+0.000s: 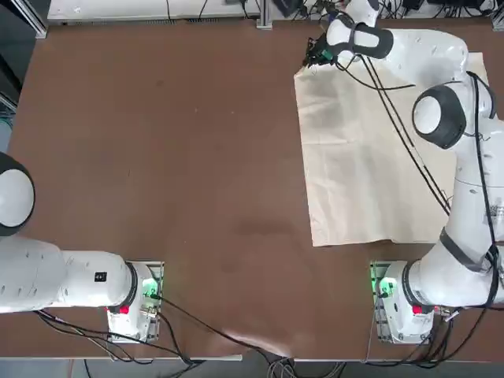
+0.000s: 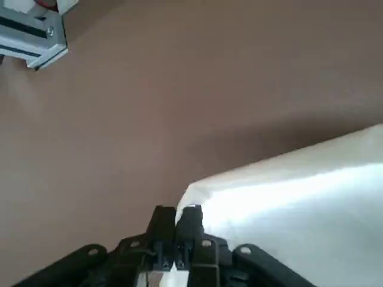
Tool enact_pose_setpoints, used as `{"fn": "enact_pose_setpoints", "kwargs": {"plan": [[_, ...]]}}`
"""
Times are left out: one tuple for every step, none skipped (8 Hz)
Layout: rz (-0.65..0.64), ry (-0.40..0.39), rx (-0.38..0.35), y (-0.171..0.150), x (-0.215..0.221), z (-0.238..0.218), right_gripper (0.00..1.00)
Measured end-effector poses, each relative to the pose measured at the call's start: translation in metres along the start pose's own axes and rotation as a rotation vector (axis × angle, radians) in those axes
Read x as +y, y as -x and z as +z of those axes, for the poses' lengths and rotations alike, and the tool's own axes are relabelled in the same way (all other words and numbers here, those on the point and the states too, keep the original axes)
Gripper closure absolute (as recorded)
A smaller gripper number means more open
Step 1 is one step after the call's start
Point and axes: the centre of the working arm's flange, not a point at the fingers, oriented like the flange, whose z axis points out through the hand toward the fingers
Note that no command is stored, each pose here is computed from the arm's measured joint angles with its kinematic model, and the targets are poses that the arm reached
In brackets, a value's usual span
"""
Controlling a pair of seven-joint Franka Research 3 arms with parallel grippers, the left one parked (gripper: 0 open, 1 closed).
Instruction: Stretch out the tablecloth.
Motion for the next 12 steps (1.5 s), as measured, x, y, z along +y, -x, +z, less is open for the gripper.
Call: {"fn": "enact_pose_setpoints", "kwargs": {"plan": [[0.026, -0.014, 0.004, -0.0036, 0.0021, -0.0026, 0.98], [0.046, -0.029, 0.009, -0.0068, 0.002, -0.0056, 0.98], [0.067, -0.036, 0.012, -0.009, 0.0025, -0.0075, 0.98], [0.085, -0.036, 0.014, -0.0102, 0.0039, -0.008, 0.98], [0.103, -0.04, 0.013, -0.0101, 0.004, -0.0077, 0.98], [0.121, -0.05, 0.01, -0.0098, 0.0039, -0.0072, 0.98], [0.131, -0.055, 0.008, -0.0099, 0.0044, -0.007, 0.98], [0.135, -0.056, 0.008, -0.0101, 0.005, -0.0069, 0.97], [0.137, -0.055, 0.008, -0.0102, 0.0053, -0.0068, 0.97], [0.141, -0.057, 0.009, -0.0105, 0.0056, -0.0068, 0.97], [0.144, -0.058, 0.01, -0.0112, 0.006, -0.0072, 0.96], [0.146, -0.06, 0.014, -0.013, 0.0065, -0.008, 0.94]]}}
